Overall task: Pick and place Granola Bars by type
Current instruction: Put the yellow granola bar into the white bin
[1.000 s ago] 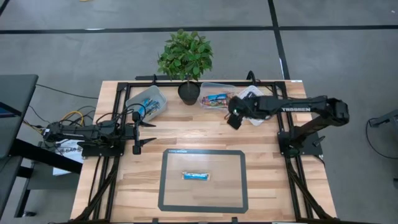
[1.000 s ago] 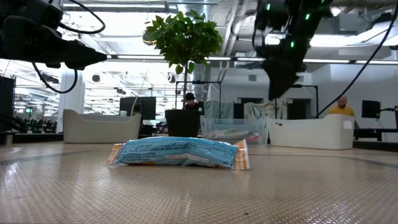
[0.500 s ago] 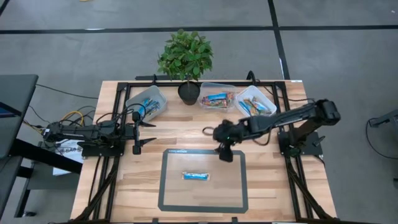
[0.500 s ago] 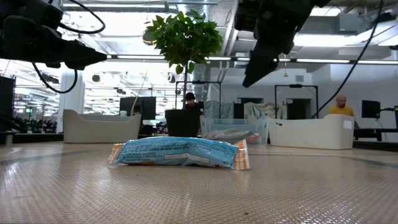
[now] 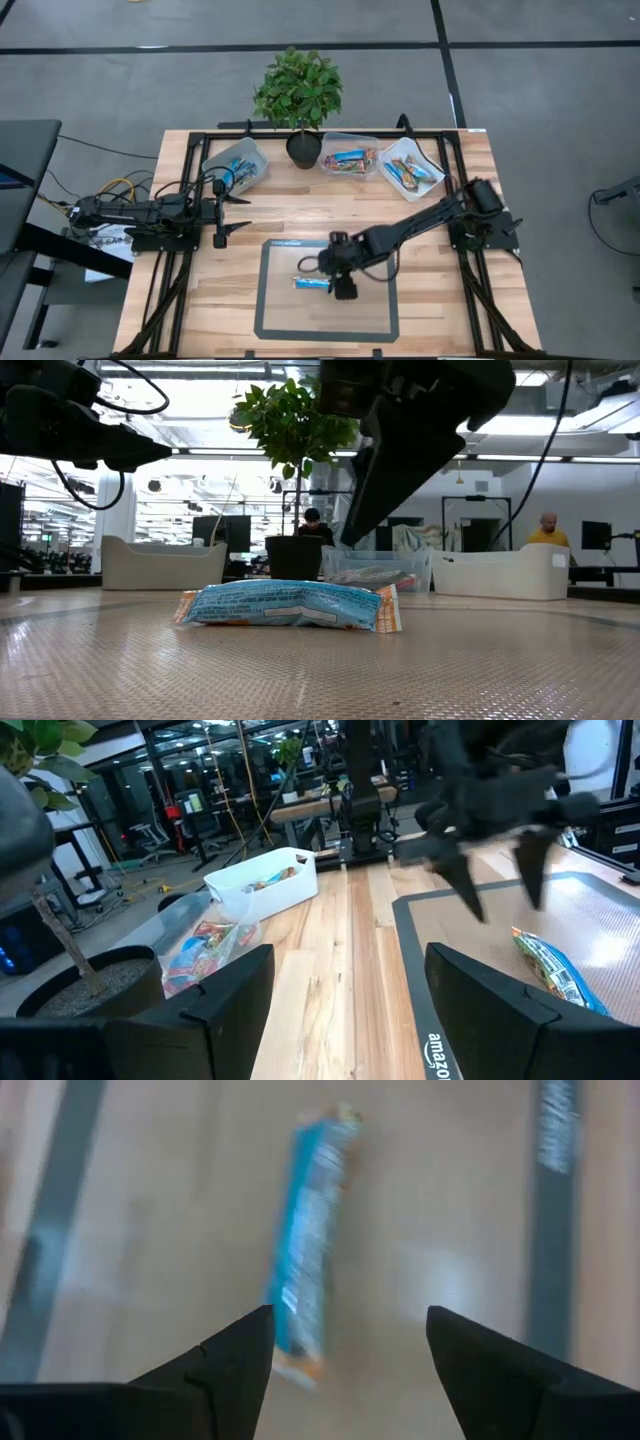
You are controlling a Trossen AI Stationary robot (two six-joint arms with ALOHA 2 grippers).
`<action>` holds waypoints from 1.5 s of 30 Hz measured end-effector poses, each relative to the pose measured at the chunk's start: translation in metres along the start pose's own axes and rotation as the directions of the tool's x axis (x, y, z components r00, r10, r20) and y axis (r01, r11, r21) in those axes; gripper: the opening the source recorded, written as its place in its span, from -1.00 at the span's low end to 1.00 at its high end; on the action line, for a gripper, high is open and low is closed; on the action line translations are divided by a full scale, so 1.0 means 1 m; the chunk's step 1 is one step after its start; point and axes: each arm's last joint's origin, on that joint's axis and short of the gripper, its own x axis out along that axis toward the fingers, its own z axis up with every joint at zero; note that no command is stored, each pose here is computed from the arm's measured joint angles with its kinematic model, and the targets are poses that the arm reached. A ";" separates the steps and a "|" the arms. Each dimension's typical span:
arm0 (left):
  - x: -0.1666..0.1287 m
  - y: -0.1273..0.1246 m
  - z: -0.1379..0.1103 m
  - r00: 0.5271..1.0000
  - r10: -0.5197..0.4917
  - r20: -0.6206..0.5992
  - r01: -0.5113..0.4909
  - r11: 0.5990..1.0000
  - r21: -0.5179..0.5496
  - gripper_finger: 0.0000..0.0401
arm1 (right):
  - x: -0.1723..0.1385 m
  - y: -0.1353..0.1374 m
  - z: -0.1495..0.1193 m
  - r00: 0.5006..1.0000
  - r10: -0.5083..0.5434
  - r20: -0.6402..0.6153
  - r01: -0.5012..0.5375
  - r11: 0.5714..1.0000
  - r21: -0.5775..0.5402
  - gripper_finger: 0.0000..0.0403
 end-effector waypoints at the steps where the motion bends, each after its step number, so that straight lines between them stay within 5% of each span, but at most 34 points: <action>1: 0.000 0.000 0.000 1.000 0.000 0.000 0.000 1.000 0.000 0.26 | 0.004 0.005 0.004 1.000 0.006 0.009 -0.006 1.000 -0.008 0.27; 23: 0.000 0.000 0.000 1.000 0.000 0.000 0.000 1.000 0.000 0.26 | 0.065 0.018 0.010 0.998 -0.006 -0.060 0.005 1.000 -0.026 0.23; 37: 0.000 0.000 0.000 1.000 0.000 0.000 0.000 1.000 0.000 0.26 | 0.067 0.015 0.009 0.998 -0.012 -0.066 0.011 1.000 -0.017 -0.57; 45: 0.000 0.000 0.000 1.000 0.000 0.000 0.000 1.000 0.000 0.26 | 0.060 0.007 0.011 0.991 -0.125 -0.040 0.125 0.992 0.007 -0.68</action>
